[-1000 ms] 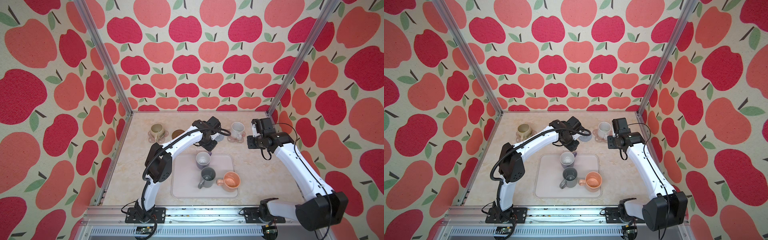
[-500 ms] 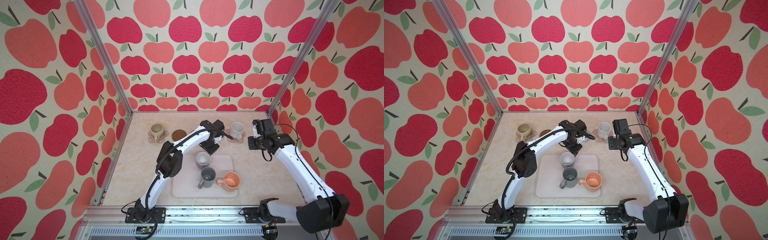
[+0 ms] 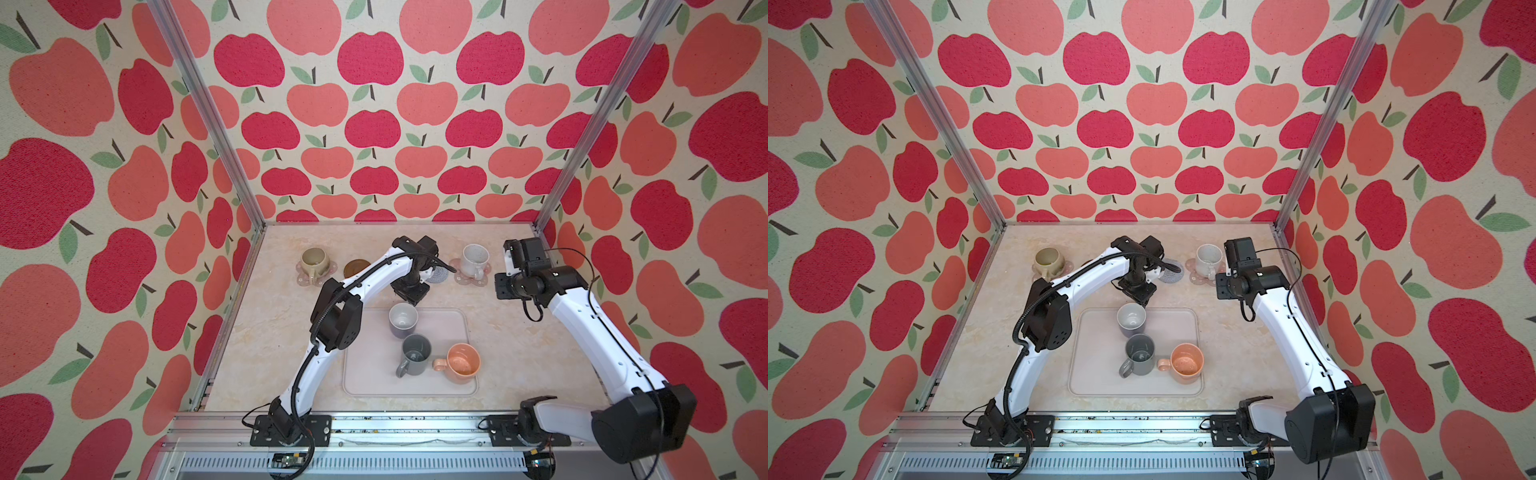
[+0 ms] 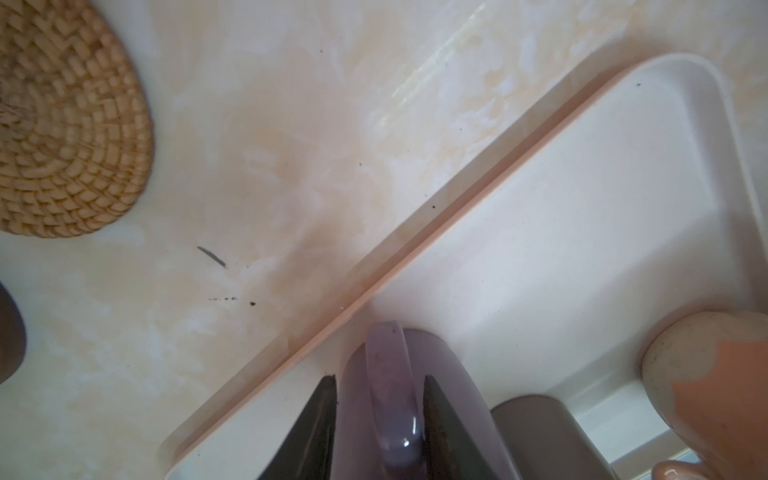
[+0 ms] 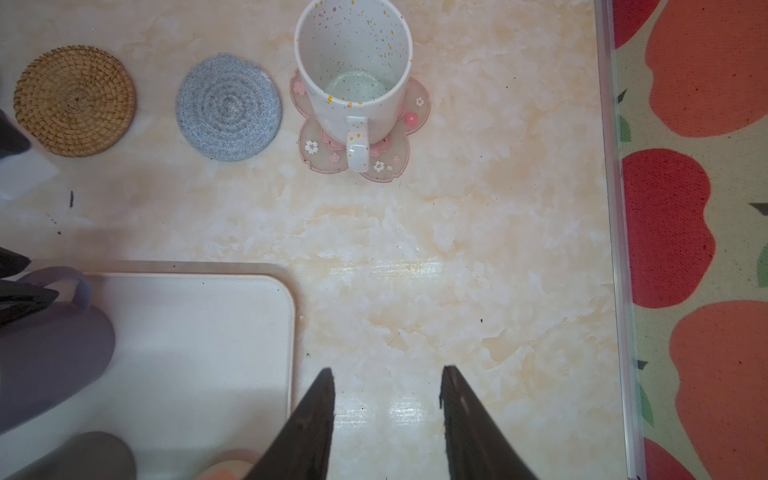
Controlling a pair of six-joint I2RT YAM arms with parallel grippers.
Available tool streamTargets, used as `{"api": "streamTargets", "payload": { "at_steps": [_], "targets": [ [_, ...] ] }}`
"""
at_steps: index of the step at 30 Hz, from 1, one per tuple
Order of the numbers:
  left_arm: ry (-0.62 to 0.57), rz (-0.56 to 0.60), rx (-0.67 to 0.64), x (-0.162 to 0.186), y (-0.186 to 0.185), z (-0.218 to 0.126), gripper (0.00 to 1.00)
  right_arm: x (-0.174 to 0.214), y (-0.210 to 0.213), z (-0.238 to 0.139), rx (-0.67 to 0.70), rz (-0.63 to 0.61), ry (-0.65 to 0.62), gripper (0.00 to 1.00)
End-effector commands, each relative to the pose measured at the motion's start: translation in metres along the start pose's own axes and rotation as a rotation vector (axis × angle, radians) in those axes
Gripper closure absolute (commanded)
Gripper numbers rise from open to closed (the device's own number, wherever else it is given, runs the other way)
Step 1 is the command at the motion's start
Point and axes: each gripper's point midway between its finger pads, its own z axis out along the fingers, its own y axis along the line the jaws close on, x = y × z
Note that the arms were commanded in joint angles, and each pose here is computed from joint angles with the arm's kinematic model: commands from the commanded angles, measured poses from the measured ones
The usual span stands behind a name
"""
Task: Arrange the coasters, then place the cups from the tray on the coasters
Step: 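Lower the left gripper to the lavender mug handle while the right gripper withdraws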
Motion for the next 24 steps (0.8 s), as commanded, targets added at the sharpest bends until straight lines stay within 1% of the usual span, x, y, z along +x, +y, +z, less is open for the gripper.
{"api": "streamTargets", "payload": {
  "at_steps": [1, 3, 5, 9, 12, 17, 24],
  "targets": [
    [0.036, -0.091, -0.014, 0.019, 0.015, -0.01, 0.63, -0.002, 0.001, 0.002, -0.013, 0.018, -0.002, 0.55],
    [0.043, -0.133, -0.016, 0.027, 0.022, -0.012, 0.63, -0.002, 0.002, 0.002, -0.017, 0.02, -0.002, 0.55],
    [0.04, -0.187, 0.011, 0.034, 0.027, -0.013, 0.63, -0.004, 0.003, 0.003, -0.023, 0.022, -0.005, 0.55],
    [0.007, -0.321, 0.077, 0.049, 0.038, -0.017, 0.63, -0.008, 0.01, 0.004, -0.059, 0.033, -0.009, 0.54],
    [-0.011, -0.381, 0.083, 0.063, 0.046, -0.021, 0.63, -0.014, 0.016, 0.003, -0.085, 0.044, -0.017, 0.54],
    [-0.007, -0.433, 0.062, 0.088, 0.058, -0.027, 0.63, -0.023, 0.023, 0.003, -0.11, 0.051, -0.034, 0.54],
    [0.044, -0.445, 0.067, 0.116, 0.055, -0.019, 0.63, -0.027, 0.032, 0.006, -0.132, 0.054, -0.03, 0.54]
  ]
}}
